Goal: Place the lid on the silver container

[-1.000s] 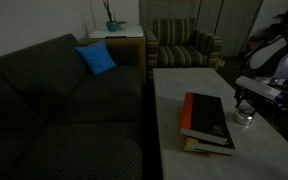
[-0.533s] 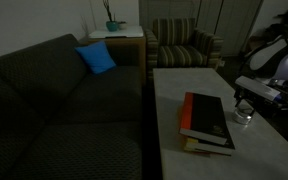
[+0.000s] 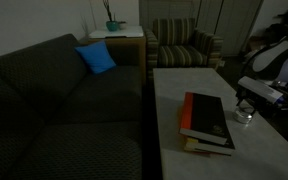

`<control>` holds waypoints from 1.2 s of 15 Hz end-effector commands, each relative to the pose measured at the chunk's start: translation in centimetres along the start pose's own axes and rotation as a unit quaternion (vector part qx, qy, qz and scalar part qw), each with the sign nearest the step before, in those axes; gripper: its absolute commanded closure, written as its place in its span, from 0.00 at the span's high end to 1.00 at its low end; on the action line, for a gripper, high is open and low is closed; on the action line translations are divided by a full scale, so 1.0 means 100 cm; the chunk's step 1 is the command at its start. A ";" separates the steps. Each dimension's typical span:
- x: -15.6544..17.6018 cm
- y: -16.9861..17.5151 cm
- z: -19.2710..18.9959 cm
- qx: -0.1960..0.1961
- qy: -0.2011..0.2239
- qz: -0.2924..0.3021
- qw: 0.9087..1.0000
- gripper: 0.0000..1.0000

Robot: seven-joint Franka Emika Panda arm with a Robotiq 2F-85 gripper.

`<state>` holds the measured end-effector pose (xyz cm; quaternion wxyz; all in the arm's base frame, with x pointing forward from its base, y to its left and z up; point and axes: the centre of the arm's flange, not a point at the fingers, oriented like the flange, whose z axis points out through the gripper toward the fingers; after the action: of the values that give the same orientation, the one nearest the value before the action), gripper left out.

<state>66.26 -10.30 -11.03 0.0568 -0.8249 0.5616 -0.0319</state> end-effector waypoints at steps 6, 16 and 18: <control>0.026 0.014 -0.008 0.023 -0.068 -0.069 0.995 0.44; 0.028 0.016 -0.004 -0.013 -0.100 -0.073 0.992 0.44; 0.028 0.016 -0.004 -0.018 -0.105 -0.073 0.992 0.44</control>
<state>65.62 -13.22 -11.09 0.1068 -0.8617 0.4943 0.0421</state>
